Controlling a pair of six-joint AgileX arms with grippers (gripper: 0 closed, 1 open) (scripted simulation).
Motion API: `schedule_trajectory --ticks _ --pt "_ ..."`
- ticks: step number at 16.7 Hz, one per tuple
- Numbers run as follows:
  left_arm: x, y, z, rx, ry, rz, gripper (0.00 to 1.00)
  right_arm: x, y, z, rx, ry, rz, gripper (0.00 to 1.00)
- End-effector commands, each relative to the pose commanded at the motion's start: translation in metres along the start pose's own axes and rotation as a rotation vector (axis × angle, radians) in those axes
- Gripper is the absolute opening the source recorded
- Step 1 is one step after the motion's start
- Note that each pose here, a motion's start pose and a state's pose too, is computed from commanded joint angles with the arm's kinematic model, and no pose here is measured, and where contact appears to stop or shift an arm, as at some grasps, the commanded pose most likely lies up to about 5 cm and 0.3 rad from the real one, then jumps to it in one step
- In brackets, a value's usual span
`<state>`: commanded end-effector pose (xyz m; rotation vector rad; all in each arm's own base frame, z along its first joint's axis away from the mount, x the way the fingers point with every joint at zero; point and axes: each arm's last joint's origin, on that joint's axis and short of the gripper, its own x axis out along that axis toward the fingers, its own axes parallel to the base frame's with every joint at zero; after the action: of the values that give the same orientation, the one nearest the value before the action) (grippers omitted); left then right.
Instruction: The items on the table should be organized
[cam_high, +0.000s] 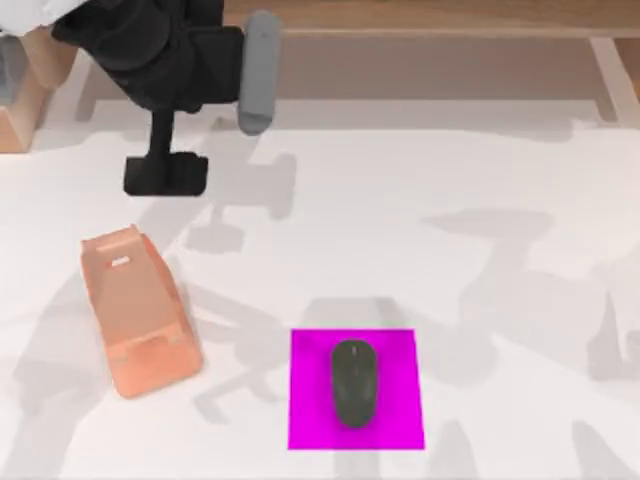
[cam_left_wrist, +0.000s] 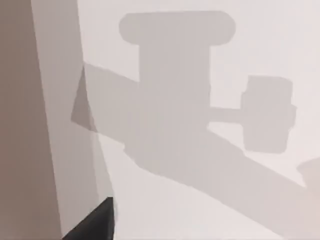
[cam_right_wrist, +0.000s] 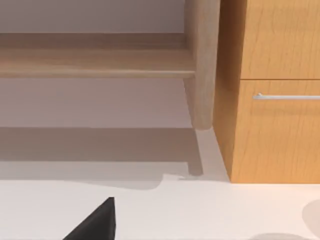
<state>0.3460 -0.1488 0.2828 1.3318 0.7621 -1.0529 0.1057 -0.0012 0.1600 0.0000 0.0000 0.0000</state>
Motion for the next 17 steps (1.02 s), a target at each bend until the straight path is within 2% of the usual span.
schedule_trajectory --ticks 2,5,8,11,14,17 --pt "-0.012 0.001 -0.035 -0.281 0.029 0.028 1.00 0.000 0.000 0.000 0.000 0.000 0.000 1.00" --pt "-0.016 -0.015 -0.091 -0.718 0.102 0.023 1.00 0.000 0.000 0.000 0.000 0.000 0.000 1.00" --pt "-0.007 -0.054 -0.147 -1.176 0.214 -0.014 1.00 0.000 0.000 0.000 0.000 0.000 0.000 1.00" --pt "0.005 -0.106 -0.187 -1.588 0.342 -0.062 1.00 0.000 0.000 0.000 0.000 0.000 0.000 1.00" --pt "0.009 -0.154 -0.211 -1.892 0.442 -0.077 1.00 0.000 0.000 0.000 0.000 0.000 0.000 1.00" --pt "0.011 -0.182 -0.220 -2.052 0.492 -0.076 1.00 0.000 0.000 0.000 0.000 0.000 0.000 1.00"
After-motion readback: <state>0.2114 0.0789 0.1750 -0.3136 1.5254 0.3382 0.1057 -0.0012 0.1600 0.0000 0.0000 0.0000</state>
